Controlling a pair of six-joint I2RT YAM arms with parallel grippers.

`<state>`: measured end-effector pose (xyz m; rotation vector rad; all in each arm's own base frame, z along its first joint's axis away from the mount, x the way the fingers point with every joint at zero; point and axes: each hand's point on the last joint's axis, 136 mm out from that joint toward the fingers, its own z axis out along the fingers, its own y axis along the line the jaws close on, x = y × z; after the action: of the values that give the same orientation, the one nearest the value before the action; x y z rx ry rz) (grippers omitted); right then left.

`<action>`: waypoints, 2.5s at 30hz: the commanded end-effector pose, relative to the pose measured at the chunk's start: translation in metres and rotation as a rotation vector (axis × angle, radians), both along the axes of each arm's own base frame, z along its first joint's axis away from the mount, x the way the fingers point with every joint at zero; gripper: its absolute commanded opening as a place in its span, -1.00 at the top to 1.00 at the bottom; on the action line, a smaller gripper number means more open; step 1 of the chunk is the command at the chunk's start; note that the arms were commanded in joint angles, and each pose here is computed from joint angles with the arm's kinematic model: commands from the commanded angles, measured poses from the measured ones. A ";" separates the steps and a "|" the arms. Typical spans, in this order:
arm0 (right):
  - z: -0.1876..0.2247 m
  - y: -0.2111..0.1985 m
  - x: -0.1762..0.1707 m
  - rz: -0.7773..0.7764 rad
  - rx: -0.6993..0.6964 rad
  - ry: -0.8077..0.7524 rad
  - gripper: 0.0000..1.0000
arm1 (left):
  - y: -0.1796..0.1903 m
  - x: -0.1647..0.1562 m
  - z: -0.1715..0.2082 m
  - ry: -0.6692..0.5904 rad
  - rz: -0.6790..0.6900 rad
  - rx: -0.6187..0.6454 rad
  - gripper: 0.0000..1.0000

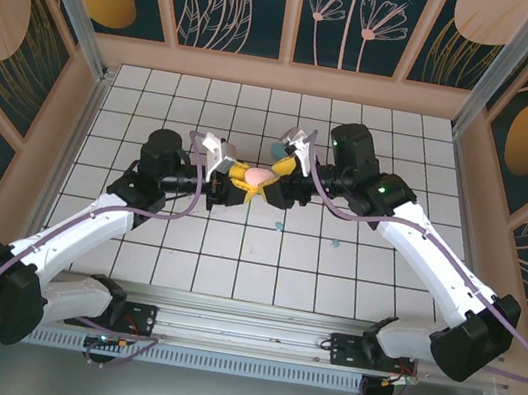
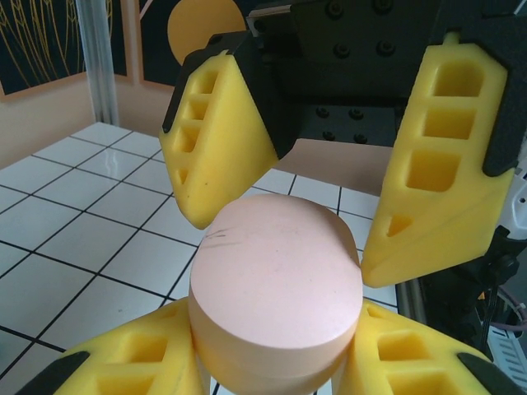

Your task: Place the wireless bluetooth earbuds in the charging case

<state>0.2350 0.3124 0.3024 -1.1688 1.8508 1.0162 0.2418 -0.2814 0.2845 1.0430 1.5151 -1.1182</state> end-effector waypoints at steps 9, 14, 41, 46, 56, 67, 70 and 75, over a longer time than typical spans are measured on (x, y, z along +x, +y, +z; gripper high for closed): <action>0.004 -0.002 0.014 -0.065 -0.036 -0.056 -0.25 | -0.001 -0.009 0.014 -0.039 -0.043 -0.021 0.66; 0.013 -0.013 0.041 -0.222 -0.055 -0.106 -0.11 | -0.002 -0.012 0.018 -0.032 -0.060 -0.038 0.65; 0.051 -0.009 0.055 -0.324 0.093 -0.058 -0.17 | 0.002 0.002 0.014 -0.020 0.033 -0.035 0.68; 0.061 -0.013 0.049 -0.327 0.131 -0.030 -0.18 | 0.001 0.010 0.010 0.005 0.069 -0.031 0.68; 0.073 -0.019 0.041 -0.335 0.179 -0.003 -0.18 | 0.005 0.018 0.008 0.018 0.123 -0.028 0.68; 0.040 -0.088 0.107 -0.717 0.195 0.275 -0.10 | 0.010 0.020 -0.005 0.043 0.168 -0.009 0.69; -0.003 -0.110 0.126 -0.841 0.194 0.453 0.11 | 0.011 0.020 -0.006 0.043 0.172 -0.007 0.69; -0.076 -0.110 0.139 -0.935 0.168 0.643 0.20 | 0.012 0.019 -0.007 0.037 0.175 -0.004 0.69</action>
<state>0.3699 0.1995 0.2647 0.0592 2.2576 0.9393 0.2643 -0.2709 0.2692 0.8776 1.6320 -1.0293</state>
